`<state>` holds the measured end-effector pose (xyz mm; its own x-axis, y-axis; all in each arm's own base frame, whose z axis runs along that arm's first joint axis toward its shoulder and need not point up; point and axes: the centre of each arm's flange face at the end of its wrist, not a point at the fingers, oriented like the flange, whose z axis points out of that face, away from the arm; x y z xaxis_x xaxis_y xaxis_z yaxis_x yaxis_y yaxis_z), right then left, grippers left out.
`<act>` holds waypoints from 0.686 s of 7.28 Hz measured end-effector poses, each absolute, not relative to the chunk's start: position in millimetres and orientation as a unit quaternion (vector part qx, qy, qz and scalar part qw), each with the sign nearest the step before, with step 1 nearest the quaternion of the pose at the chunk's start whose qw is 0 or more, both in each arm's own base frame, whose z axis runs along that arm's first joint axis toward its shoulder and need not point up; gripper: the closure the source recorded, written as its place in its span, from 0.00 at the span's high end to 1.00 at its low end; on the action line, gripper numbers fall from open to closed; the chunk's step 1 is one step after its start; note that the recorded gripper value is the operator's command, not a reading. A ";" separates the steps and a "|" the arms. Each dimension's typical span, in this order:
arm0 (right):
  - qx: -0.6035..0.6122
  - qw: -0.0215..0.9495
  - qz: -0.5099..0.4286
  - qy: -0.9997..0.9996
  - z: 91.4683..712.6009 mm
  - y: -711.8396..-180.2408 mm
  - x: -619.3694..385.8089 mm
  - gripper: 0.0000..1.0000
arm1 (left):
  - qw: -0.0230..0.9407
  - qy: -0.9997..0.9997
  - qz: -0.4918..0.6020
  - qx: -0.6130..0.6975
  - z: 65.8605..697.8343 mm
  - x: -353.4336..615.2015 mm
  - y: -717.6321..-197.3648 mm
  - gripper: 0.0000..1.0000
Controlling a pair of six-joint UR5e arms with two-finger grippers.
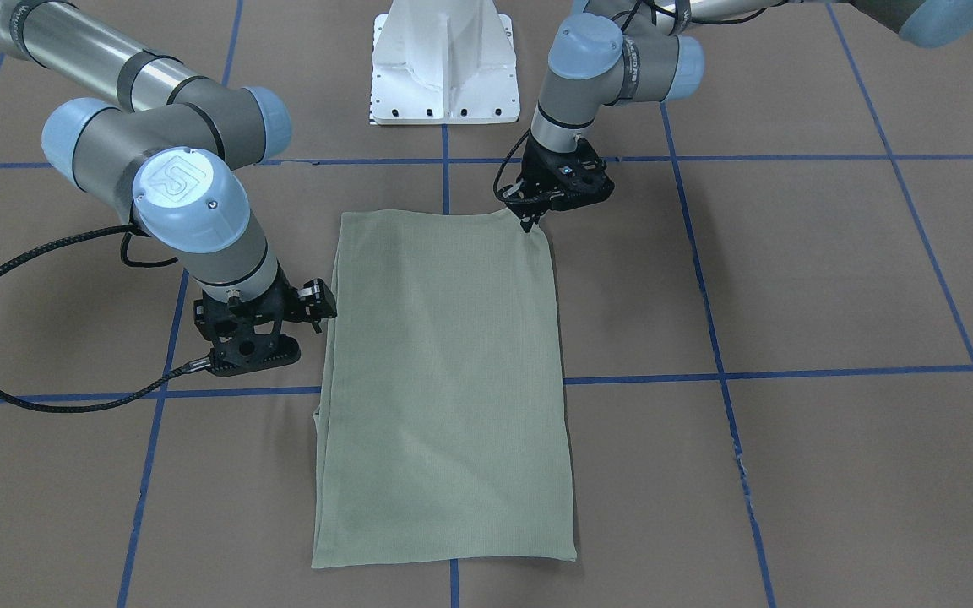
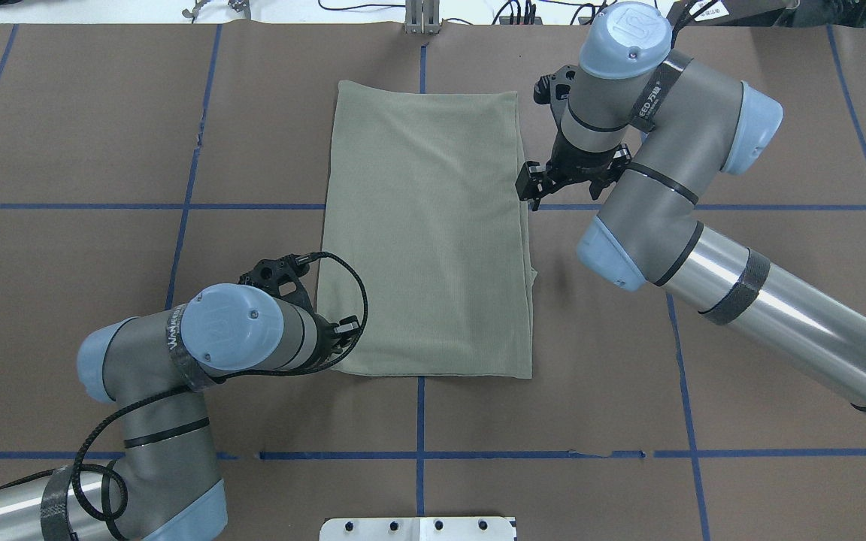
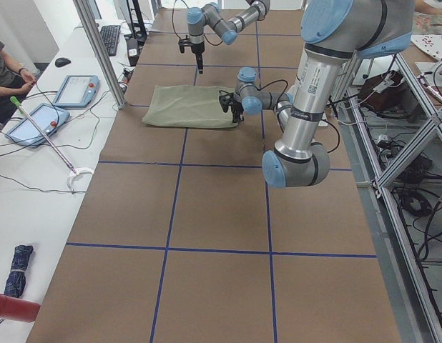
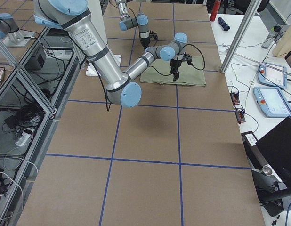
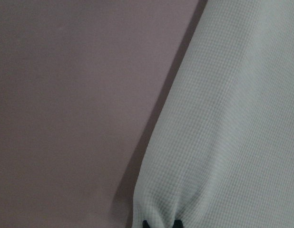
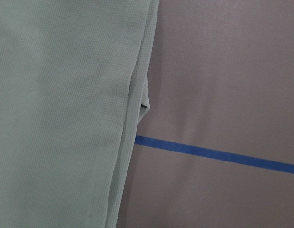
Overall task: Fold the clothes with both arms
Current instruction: 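Slide the right gripper along the folded side toward the robot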
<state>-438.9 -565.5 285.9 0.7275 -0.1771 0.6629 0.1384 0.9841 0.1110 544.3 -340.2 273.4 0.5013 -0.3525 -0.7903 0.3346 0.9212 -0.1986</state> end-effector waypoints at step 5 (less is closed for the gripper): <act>-0.005 0.921 -0.051 -0.387 271.6 -493.4 -459.6 1.00 | 0.864 0.475 -0.162 -0.030 241.5 545.8 -286.3 0.00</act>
<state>-459.6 -493.4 271.6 0.6960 -0.0890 0.7125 0.0972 0.9948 0.0294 545.8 -286.3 241.5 0.4953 -0.3086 -0.8120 0.2513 0.9457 -0.2062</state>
